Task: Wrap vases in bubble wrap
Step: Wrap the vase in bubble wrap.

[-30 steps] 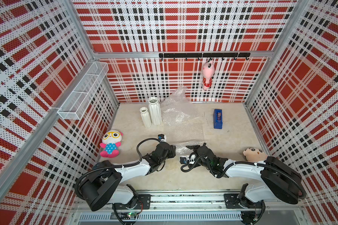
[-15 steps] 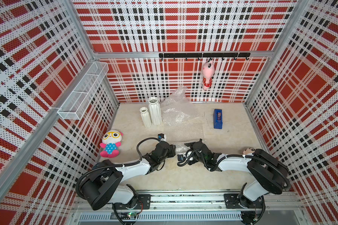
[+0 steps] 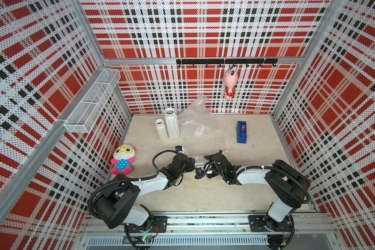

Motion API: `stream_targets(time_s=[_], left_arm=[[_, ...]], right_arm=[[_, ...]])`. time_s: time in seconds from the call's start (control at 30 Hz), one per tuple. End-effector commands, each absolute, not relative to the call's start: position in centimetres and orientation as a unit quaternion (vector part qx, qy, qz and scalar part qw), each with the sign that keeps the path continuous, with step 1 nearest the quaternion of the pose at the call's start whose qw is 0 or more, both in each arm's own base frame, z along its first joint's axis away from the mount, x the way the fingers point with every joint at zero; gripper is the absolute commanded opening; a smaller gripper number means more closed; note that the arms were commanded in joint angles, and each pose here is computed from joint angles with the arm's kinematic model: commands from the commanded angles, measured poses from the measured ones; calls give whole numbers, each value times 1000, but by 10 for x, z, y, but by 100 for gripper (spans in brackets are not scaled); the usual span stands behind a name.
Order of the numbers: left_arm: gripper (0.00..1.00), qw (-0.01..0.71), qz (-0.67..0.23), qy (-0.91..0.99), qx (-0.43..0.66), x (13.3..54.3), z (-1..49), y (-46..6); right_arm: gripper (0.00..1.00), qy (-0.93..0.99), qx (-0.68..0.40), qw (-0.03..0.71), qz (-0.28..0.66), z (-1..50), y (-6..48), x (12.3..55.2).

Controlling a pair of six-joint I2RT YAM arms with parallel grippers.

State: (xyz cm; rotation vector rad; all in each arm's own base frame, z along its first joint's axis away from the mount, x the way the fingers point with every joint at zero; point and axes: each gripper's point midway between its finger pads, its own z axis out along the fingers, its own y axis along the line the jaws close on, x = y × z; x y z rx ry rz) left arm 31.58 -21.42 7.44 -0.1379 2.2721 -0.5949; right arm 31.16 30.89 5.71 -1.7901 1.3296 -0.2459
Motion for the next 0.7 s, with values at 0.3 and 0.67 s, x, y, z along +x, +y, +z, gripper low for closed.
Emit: stream_targets(time_s=[0.3,0.67], left_arm=[[78,390,-245,886,-57,332,93,-203],[84,441,-221,865,-94,306,118,-171]], right_arm=[[69,564,-741,362,-49,19,299,293],[65,628,-686,367,-7,33,310,281]])
